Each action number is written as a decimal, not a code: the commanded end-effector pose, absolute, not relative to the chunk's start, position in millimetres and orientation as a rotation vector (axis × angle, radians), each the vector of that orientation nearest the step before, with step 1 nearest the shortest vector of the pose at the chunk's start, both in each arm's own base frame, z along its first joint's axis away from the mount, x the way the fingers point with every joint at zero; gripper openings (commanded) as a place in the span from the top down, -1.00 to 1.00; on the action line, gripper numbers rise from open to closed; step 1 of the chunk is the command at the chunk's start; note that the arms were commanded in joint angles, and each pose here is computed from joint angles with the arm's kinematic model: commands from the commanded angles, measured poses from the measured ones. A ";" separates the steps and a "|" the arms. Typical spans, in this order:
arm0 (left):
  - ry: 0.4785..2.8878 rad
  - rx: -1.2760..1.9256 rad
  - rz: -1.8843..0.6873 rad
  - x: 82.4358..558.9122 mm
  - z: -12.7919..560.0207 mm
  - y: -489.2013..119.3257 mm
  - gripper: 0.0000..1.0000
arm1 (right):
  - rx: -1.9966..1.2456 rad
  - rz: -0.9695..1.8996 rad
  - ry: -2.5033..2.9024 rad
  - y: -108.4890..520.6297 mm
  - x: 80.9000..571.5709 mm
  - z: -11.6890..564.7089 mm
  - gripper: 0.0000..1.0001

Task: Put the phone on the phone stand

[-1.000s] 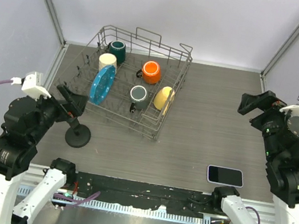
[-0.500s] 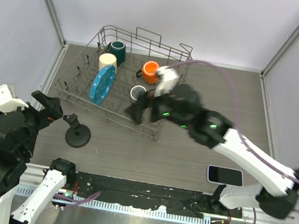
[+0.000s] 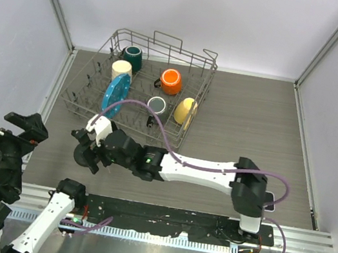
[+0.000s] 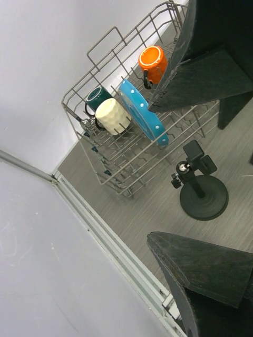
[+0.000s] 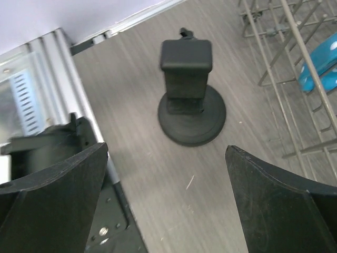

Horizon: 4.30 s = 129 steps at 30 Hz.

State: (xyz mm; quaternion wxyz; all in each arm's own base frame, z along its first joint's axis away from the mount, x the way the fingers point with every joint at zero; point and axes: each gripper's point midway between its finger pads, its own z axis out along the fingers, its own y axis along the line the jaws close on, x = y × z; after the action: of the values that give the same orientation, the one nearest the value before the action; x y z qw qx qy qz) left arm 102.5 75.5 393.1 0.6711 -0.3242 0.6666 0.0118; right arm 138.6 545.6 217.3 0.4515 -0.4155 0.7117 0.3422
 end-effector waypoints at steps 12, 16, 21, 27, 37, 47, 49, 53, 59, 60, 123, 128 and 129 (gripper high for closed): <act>1.536 -0.672 -0.014 103.0 384.7 67.0 -1.00 | -0.767 0.786 1.617 616.2 204.1 246.0 -0.96; 1.527 -0.660 -0.030 100.8 382.7 66.6 -0.99 | -0.744 0.859 1.650 620.9 203.6 240.6 -0.74; 1.479 -0.653 -0.088 96.2 383.7 65.3 -0.99 | -0.708 0.944 1.705 624.2 203.8 228.5 -0.17; 1.442 -0.619 -0.162 93.4 384.4 59.3 -0.99 | -0.680 0.971 1.736 619.3 202.4 225.4 0.69; 1.495 -0.559 -0.220 105.7 379.3 41.0 -0.99 | -0.570 0.687 1.728 528.3 217.8 256.7 0.99; 1.546 -0.532 -0.312 134.8 363.6 14.2 -0.98 | -0.441 0.569 1.770 422.5 189.3 259.9 0.99; 1.561 -0.512 -0.350 140.6 363.7 5.0 -0.98 | -0.440 0.479 1.788 400.4 184.4 247.3 0.99; 1.599 -0.497 -0.375 150.2 358.1 -5.0 -0.97 | -0.373 0.446 1.811 365.7 180.5 242.3 0.99; 1.627 -0.490 -0.411 161.2 351.5 -15.9 -0.97 | -0.240 0.707 1.868 361.2 158.8 233.7 0.99; 1.634 -0.489 -0.415 162.3 350.3 -17.4 -0.97 | -0.159 0.790 1.876 359.6 155.2 239.1 0.99; 1.740 -0.483 -0.553 165.4 312.1 -45.3 -0.96 | 0.670 1.339 1.927 345.9 161.9 180.4 0.99; 1.741 -0.487 -0.565 164.5 311.5 -46.5 -0.96 | 0.890 1.415 1.889 344.4 159.9 165.3 0.99; 1.740 -0.492 -0.569 164.8 311.3 -46.7 -0.95 | 0.902 1.411 1.877 342.2 159.5 162.6 0.99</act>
State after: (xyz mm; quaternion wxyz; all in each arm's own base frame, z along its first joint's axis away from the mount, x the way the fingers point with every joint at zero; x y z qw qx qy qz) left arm 161.5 -41.2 300.4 0.5760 -0.2106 0.7580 -0.2221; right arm 162.8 350.7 185.7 0.3285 0.2833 0.7238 0.5365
